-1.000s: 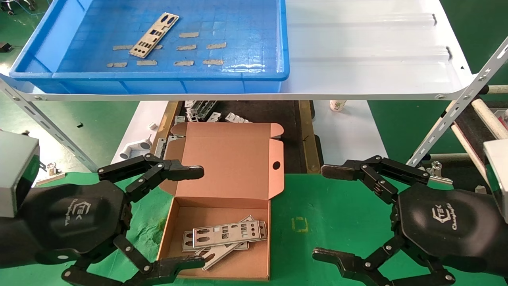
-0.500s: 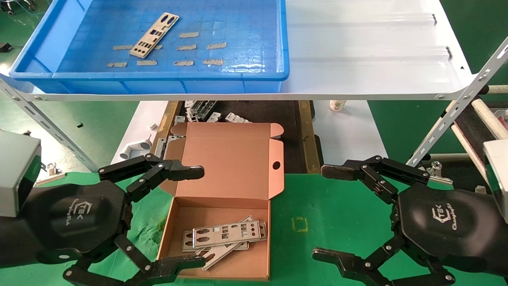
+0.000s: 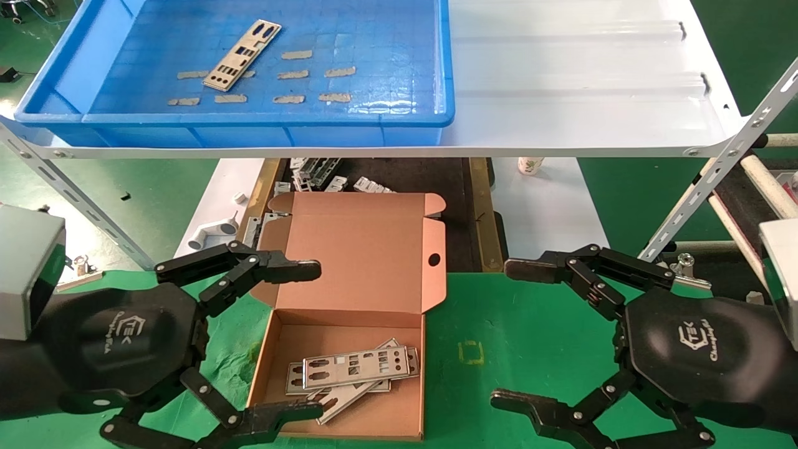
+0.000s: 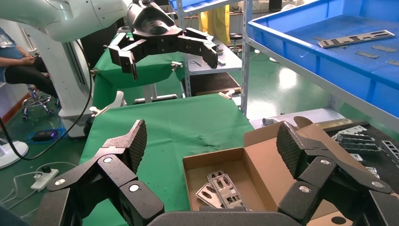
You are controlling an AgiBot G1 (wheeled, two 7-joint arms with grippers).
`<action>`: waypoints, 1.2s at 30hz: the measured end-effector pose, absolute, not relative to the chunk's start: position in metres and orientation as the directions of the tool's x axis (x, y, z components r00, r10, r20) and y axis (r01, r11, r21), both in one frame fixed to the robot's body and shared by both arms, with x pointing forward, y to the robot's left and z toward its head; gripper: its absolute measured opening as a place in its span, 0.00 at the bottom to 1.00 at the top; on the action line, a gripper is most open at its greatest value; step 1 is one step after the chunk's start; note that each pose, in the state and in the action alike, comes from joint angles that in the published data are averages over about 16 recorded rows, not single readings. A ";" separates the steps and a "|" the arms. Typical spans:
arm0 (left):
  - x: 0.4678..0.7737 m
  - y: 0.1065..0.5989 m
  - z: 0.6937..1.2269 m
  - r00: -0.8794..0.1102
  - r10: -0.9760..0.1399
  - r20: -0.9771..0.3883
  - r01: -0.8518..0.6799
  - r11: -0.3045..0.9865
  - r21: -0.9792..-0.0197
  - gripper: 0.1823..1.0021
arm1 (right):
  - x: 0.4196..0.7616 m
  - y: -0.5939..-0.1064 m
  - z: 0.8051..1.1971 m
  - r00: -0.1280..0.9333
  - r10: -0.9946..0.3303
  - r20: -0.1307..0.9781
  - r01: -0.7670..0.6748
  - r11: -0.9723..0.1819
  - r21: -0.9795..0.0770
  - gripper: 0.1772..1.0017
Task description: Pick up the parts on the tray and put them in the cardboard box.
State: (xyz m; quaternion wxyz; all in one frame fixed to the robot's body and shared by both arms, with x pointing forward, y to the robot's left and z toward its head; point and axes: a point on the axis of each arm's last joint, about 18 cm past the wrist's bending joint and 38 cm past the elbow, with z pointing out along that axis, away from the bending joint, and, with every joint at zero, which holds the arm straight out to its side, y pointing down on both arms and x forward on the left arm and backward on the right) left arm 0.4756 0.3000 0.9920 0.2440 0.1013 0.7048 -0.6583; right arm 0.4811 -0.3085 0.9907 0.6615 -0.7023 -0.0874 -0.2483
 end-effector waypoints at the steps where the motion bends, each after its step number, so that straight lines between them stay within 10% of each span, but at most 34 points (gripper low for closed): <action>1: 0.476 0.300 0.992 -0.860 -0.178 -0.477 0.464 0.113 -0.879 1.00 | 0.481 -0.309 0.991 0.861 -0.206 0.464 0.451 -0.110 -0.886 1.00; 36: 0.476 0.300 0.992 -0.860 -0.178 -0.477 0.464 0.113 -0.879 1.00 | 0.481 -0.309 0.991 0.861 -0.206 0.464 0.451 -0.110 -0.886 1.00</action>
